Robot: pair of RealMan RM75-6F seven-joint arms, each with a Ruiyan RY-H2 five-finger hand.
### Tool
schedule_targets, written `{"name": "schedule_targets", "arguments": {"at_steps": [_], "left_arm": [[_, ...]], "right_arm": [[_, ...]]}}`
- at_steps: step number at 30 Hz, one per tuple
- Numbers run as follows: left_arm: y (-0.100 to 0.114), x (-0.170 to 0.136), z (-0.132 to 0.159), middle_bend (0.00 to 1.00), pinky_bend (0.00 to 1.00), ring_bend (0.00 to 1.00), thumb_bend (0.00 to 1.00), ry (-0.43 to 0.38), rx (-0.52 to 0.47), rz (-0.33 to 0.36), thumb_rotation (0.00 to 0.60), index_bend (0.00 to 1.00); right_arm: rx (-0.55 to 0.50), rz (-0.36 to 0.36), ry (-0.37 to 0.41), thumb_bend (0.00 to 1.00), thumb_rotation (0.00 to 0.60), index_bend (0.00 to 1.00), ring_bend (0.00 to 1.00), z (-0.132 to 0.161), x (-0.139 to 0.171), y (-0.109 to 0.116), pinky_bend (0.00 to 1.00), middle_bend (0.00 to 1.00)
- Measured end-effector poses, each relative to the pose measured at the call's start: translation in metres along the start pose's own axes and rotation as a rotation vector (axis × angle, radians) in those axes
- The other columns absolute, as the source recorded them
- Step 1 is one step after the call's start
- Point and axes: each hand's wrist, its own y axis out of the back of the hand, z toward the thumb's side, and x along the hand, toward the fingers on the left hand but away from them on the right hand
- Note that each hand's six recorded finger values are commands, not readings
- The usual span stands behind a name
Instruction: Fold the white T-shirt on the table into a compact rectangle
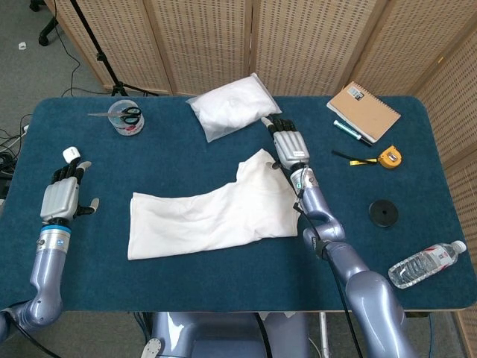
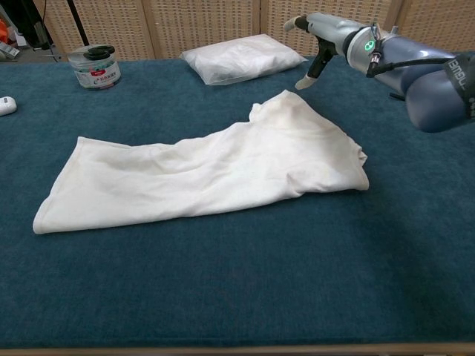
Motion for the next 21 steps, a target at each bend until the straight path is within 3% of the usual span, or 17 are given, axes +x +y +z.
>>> {"name": "schedule_targets", "arguments": {"at_steps": [10, 16, 21], "left_arm": [[-0.002, -0.009, -0.001, 0.00, 0.00, 0.00, 0.36, -0.059, 0.063, -0.009, 0.600, 0.00], [-0.007, -0.016, -0.003, 0.00, 0.00, 0.00, 0.36, -0.126, 0.122, -0.024, 0.600, 0.00], [-0.014, -0.021, -0.009, 0.00, 0.00, 0.00, 0.36, -0.160, 0.135, -0.045, 0.600, 0.00]], "right_arm": [[0.000, -0.070, 0.096, 0.00, 0.600, 0.00, 0.00, -0.012, 0.029, 0.022, 0.02, 0.00], [-0.022, -0.065, 0.124, 0.00, 0.600, 0.00, 0.00, -0.033, 0.077, 0.031, 0.02, 0.00], [-0.020, -0.067, 0.078, 0.00, 0.600, 0.00, 0.00, -0.069, 0.139, 0.041, 0.02, 0.00]]}}
